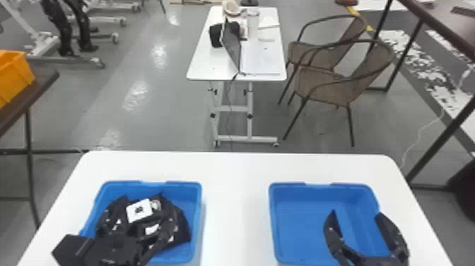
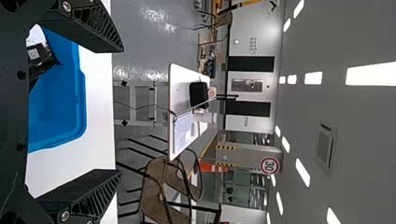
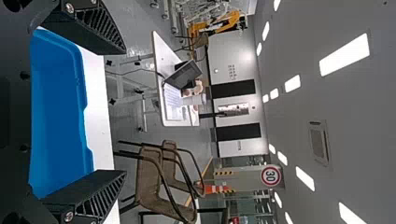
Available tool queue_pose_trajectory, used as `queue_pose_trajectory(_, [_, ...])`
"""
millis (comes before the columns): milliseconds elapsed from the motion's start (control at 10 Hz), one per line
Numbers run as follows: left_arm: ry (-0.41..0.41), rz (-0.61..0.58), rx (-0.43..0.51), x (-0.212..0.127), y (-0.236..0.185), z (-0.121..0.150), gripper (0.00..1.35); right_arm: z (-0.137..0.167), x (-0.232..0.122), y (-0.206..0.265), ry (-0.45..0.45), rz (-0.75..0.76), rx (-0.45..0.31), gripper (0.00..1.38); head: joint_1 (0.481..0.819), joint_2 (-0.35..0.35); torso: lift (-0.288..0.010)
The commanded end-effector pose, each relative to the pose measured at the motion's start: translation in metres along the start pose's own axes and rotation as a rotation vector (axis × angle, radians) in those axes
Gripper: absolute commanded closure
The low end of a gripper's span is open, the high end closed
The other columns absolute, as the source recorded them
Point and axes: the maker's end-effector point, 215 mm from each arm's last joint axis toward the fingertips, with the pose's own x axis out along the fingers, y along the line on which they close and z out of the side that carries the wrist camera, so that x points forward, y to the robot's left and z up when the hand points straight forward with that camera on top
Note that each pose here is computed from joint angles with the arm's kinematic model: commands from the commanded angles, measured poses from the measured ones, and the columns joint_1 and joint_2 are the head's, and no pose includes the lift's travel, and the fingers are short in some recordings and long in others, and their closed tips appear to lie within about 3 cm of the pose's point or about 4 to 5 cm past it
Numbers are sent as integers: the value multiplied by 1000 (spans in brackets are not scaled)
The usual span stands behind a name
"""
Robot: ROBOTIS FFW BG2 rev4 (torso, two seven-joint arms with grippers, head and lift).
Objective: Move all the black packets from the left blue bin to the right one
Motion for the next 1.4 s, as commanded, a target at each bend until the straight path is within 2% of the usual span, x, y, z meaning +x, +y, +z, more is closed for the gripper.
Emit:
queue_pose_trajectory(0, [1, -2, 0, 0, 0, 0, 98, 0, 0, 0, 0, 0, 1, 98, 695, 17, 0])
queue_pose_trajectory(700, [9, -9, -9, 0, -1, -3, 98, -3, -1, 0, 6, -4, 20, 98, 695, 15, 0])
queue_pose_trajectory(900, [35, 9, -15, 1, 12, -11, 98, -4, 0, 0, 5, -5, 22, 98, 695, 17, 0])
queue_pose_trajectory(1000, [60, 30, -27, 1, 27, -16, 99, -4, 0, 0, 7, -5, 23, 98, 695, 25, 0])
queue_pose_trajectory(1100, [112, 11, -79, 4, 35, -31, 113, -4, 0, 0, 7, -5, 23, 98, 695, 33, 0])
queue_pose_trajectory(1200, [199, -23, -133, 6, 38, -54, 114, -5, 0, 0, 8, -5, 25, 98, 695, 48, 0])
queue_pose_trajectory(1300, [240, -37, -160, 7, 41, -68, 114, -3, 2, 1, 4, -3, 26, 98, 695, 55, 0])
